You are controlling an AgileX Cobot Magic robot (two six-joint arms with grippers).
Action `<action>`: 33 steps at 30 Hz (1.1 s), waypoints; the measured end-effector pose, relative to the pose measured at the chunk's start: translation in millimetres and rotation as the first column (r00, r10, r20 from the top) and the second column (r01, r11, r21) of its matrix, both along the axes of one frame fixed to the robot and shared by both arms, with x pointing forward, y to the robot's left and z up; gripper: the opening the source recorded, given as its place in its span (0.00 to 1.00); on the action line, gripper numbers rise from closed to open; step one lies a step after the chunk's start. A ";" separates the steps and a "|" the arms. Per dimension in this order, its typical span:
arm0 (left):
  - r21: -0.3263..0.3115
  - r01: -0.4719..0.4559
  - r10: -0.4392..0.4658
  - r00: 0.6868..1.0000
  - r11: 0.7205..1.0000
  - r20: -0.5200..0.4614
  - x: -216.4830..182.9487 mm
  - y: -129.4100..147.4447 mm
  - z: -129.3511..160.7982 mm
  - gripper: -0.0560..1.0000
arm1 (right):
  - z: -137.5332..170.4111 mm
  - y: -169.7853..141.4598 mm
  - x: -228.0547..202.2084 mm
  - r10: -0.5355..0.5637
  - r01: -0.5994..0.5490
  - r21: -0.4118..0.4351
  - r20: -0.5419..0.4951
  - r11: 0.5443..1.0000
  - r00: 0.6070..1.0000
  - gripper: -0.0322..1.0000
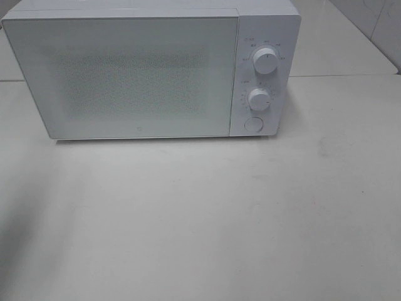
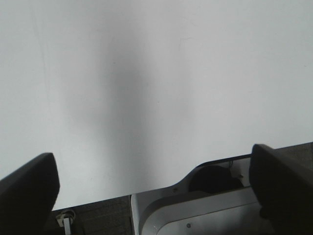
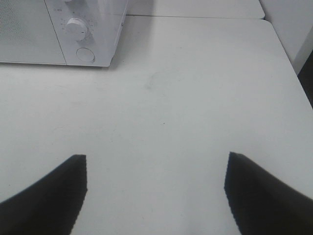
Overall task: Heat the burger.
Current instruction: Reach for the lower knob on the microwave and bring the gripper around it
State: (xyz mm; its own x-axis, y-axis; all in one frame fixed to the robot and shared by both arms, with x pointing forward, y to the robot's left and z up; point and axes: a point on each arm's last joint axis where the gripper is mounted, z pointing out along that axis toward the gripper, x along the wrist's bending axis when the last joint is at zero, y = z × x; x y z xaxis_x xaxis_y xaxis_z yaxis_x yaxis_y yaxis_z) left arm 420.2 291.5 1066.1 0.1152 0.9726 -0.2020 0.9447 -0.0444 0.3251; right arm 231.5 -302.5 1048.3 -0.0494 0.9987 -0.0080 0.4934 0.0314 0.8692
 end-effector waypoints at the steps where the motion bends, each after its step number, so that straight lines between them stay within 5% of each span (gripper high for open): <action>1: 0.016 -0.015 0.015 0.999 1.000 0.029 -10.1 1.3 4.2 0.98 | 0.0 0.0 0.0 0.000 0.000 0.000 0.000 1.000 1.000 0.76; 11: 0.057 -0.057 0.047 0.987 0.997 0.153 -59.6 2.0 1.9 0.98 | 0.0 0.0 0.0 0.000 0.000 0.000 0.000 1.000 1.000 0.76; 22: 0.077 -0.069 0.038 0.937 0.995 0.347 -121.9 -1.4 -6.2 0.98 | 0.0 0.0 0.0 0.000 0.000 0.000 0.000 1.000 1.000 0.76; 25: 0.079 -0.074 0.036 0.915 0.994 0.403 -135.6 -2.3 -10.4 0.98 | 0.0 0.0 0.0 0.000 0.000 0.000 0.000 1.000 1.000 0.76; 29: 0.079 -0.091 0.035 0.843 0.993 0.536 -157.0 -3.4 -9.5 0.98 | 0.0 0.0 0.0 0.000 0.000 0.000 0.000 1.000 1.000 0.76; 32: 0.078 -0.094 0.034 0.826 0.992 0.562 -161.1 -3.7 -9.4 0.98 | 0.0 0.0 0.0 0.000 0.000 0.000 0.000 1.000 1.000 0.76; 33: 0.077 -0.100 0.033 0.794 0.992 0.607 -168.8 -4.1 -9.1 0.98 | 0.0 0.0 0.0 0.000 0.000 0.000 0.000 1.000 1.000 0.76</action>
